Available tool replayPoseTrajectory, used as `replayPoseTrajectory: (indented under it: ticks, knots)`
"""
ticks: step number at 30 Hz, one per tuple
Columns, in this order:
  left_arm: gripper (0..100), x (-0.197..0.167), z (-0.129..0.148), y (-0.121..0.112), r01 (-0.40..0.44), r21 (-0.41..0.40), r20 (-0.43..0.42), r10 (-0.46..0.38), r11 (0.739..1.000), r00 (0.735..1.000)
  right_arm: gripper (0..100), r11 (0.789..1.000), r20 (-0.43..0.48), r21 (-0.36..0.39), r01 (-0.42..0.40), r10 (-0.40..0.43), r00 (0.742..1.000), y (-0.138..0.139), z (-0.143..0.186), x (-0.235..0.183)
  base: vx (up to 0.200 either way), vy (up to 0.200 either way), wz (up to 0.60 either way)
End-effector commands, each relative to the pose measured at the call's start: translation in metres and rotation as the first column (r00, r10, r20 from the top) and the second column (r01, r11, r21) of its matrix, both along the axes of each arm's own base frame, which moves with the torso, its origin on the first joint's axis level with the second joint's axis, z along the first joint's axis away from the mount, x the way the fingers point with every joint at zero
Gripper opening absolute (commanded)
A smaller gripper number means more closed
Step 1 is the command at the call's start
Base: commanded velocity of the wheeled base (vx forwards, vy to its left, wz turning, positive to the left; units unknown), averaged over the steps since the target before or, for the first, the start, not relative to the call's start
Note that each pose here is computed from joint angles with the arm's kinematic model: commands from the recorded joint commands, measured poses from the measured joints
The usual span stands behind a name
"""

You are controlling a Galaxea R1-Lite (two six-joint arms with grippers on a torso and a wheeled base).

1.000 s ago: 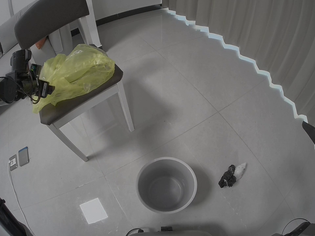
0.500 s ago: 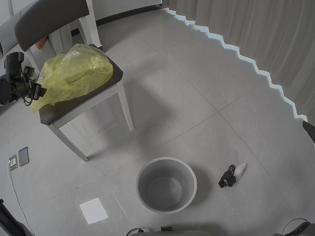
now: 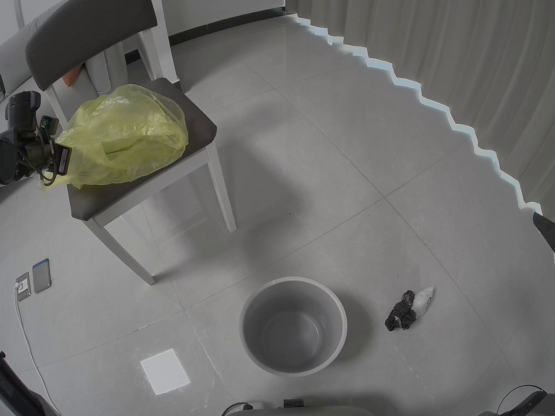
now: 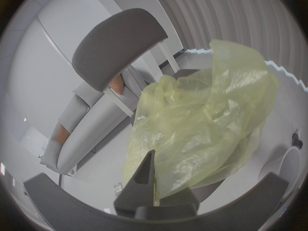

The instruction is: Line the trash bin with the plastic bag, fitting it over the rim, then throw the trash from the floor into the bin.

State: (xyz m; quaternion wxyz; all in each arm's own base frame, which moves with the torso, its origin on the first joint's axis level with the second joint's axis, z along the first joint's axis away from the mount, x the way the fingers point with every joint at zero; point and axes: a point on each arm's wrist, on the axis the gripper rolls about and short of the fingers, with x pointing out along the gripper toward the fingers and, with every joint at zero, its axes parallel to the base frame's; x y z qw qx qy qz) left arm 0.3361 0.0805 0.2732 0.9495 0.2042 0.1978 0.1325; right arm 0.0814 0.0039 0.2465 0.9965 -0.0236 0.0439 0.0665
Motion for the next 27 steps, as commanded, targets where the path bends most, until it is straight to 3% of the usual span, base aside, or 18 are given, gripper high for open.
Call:
replayPoseTrajectory:
  ticks: [1, 4, 5, 7, 12, 15, 18, 21, 24, 27]
  knots:
    - [0, -0.017, 0.033, -0.021, 0.05, -0.014, 0.112, -0.048, 0.999, 0.993, 100, 1.0, -0.004, 0.015, -0.024, 0.024, 1.0, 0.002, 0.001, 0.004, 0.0, 0.0, 0.0]
    - [0, -0.025, 0.053, -0.034, 0.103, -0.026, 0.178, -0.097, 0.994, 0.979, 100, 0.997, -0.003, 0.041, -0.072, 0.073, 0.997, 0.007, 0.001, 0.004, 0.0, 0.0, 0.0]
    - [0, -0.034, 0.073, -0.049, 0.154, -0.019, 0.236, -0.145, 0.988, 0.961, 100, 0.985, -0.005, 0.087, -0.148, 0.149, 0.989, 0.014, 0.002, 0.006, 0.0, 0.0, 0.0]
    - [0, -0.045, 0.092, -0.064, 0.202, -0.012, 0.273, -0.191, 0.979, 0.943, 100, 0.97, 0.001, 0.109, -0.216, 0.217, 0.976, 0.023, 0.008, 0.011, 0.0, 0.0, 0.0]
    - [0, -0.073, 0.128, -0.096, 0.316, -0.012, 0.314, -0.297, 0.949, 0.902, 100, 0.954, -0.025, 0.095, -0.284, 0.288, 0.957, 0.04, 0.018, 0.033, 0.0, 0.0, 0.0]
    - [0, -0.093, 0.149, -0.12, 0.411, -0.013, 0.339, -0.382, 0.912, 0.86, 100, 0.936, -0.062, 0.096, -0.34, 0.346, 0.936, 0.059, 0.023, 0.052, 0.0, 0.0, 0.0]
    - [0, -0.106, 0.161, -0.136, 0.479, -0.013, 0.35, -0.445, 0.877, 0.824, 100, 0.935, -0.094, 0.091, -0.344, 0.352, 0.931, 0.071, 0.022, 0.066, 0.0, 0.0, 0.0]
    - [0, -0.116, 0.168, -0.15, 0.531, -0.014, 0.345, -0.494, 0.847, 0.798, 100, 0.92, -0.12, 0.09, -0.381, 0.39, 0.913, 0.087, 0.021, 0.077, 0.0, 0.0, 0.0]
    - [0, -0.115, 0.162, -0.162, 0.565, -0.024, 0.309, -0.531, 0.825, 0.789, 100, 0.91, -0.154, 0.086, -0.407, 0.415, 0.897, 0.099, 0.016, 0.086, 0.0, 0.0, 0.0]
    - [0, -0.11, 0.156, -0.174, 0.573, -0.029, 0.278, -0.544, 0.819, 0.792, 100, 0.897, -0.172, 0.085, -0.434, 0.442, 0.88, 0.11, 0.011, 0.091, 0.0, 0.0, 0.0]
